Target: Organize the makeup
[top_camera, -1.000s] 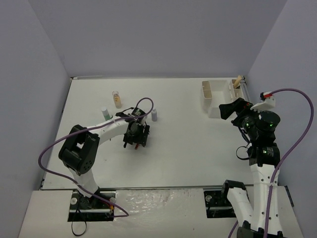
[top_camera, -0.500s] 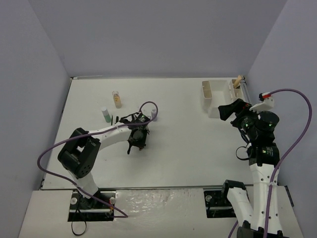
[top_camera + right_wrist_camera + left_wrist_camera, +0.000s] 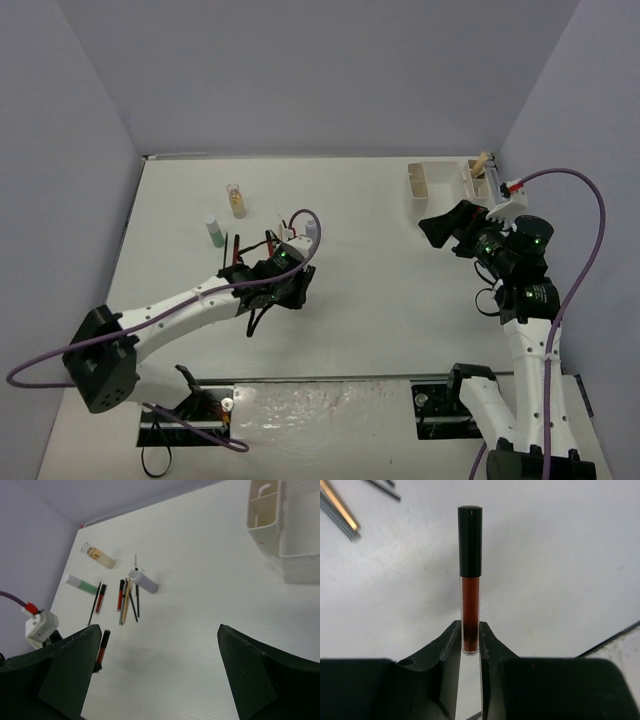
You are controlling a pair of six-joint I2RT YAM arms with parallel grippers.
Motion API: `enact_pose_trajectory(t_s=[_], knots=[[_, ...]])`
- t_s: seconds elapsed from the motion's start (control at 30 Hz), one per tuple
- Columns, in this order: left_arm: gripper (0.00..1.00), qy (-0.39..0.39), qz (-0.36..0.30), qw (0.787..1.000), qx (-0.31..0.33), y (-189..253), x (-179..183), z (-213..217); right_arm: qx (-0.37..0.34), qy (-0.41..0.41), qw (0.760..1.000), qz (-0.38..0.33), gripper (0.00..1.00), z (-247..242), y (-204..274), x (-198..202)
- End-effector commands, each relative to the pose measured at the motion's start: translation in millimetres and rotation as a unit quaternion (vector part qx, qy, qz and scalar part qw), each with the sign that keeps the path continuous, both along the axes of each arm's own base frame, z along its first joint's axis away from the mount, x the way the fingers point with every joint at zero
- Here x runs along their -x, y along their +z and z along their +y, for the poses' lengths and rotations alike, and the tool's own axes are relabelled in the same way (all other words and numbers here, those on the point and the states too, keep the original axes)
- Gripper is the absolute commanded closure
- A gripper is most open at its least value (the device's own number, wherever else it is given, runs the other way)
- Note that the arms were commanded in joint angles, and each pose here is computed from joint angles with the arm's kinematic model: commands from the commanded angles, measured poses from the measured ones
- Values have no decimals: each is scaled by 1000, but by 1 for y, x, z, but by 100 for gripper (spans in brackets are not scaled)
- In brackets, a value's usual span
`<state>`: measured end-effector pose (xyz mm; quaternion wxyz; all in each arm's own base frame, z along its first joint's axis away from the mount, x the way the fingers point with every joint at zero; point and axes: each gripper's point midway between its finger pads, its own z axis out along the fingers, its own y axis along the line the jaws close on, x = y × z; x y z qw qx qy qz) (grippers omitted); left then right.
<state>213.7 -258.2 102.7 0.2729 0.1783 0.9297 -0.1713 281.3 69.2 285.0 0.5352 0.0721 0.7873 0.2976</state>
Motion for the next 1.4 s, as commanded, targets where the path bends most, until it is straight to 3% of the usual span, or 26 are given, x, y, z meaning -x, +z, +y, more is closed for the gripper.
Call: enact_pose_trajectory(t_s=[0.0,0.23,0.57,0.87,1.03,1.13,1.23,1.3,1.37], knots=[[100,-51,-155,977,134,116,-32,-46,-5,90,995,-41,2,40,35,-4],[100,-98,-237,944,206,183,-43,-78,-12,144,987,-74,3,89,59,-14],[100,-119,-281,916,258,226,-47,-98,-6,193,978,-81,9,158,56,-21],[100,-112,-296,910,267,238,-45,-92,21,187,980,-66,34,176,33,-29],[100,-106,-297,911,267,237,-47,-92,21,188,979,-70,64,179,33,-27],[100,-101,-292,913,266,234,-50,-94,26,185,980,-72,87,179,32,-28],[100,-98,-288,916,262,231,-53,-95,30,184,980,-71,98,179,30,-29],[94,-94,-282,920,257,226,-55,-96,34,182,980,-70,100,178,27,-31],[81,-82,-279,923,250,223,-59,-94,40,174,981,-71,100,176,26,-34]])
